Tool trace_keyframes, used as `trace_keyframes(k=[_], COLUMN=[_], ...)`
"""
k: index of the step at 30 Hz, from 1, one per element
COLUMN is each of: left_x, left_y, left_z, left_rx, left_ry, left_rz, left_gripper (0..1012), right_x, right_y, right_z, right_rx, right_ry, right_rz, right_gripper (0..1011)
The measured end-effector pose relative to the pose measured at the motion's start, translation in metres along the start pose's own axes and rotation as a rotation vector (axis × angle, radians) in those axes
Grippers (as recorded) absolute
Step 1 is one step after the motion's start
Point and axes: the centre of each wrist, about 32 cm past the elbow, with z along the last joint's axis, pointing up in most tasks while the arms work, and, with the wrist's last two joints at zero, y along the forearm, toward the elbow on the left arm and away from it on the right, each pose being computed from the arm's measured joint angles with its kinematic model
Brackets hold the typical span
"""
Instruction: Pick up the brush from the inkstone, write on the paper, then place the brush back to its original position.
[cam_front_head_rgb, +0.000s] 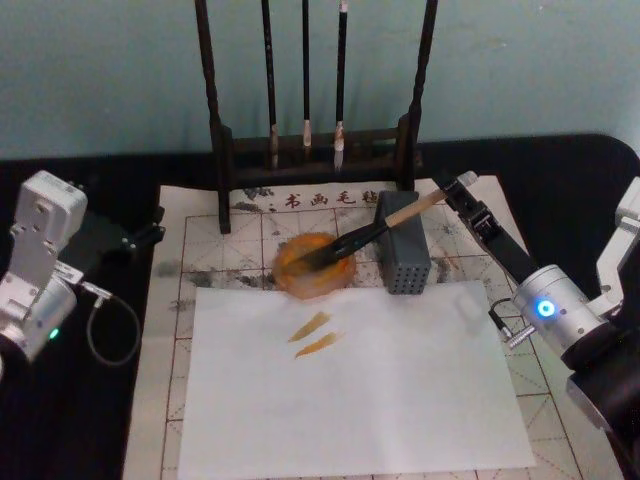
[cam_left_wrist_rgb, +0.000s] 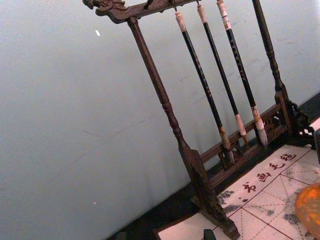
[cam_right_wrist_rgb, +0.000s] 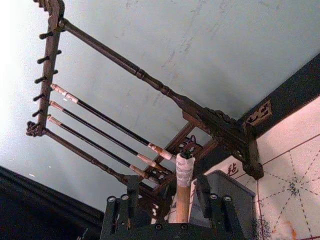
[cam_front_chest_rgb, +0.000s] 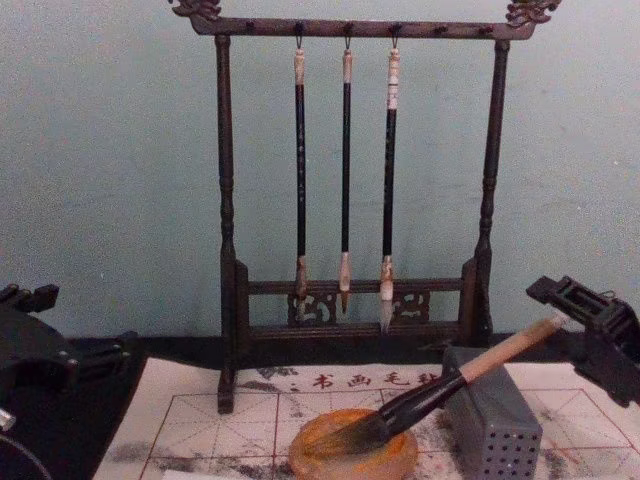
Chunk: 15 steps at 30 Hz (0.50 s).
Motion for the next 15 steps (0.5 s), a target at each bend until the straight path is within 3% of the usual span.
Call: trace_keyframes(k=[6,15], left_x=[0.0000,0.0000], left_y=[0.0000,0.0000], left_z=[0.0000,0.0000], left_rx=[0.000,0.000], left_ry=[0.000,0.000], left_rz=[0.000,0.000], left_gripper=[1001,1001], right_x=[0.0000,0.0000], right_y=[0.0000,0.0000], right_z=[0.0000,0.0000], right_rx=[0.000,0.000], right_ry=[-0.001,-0.001], right_rz=[0.000,0.000], right_gripper=[630,301])
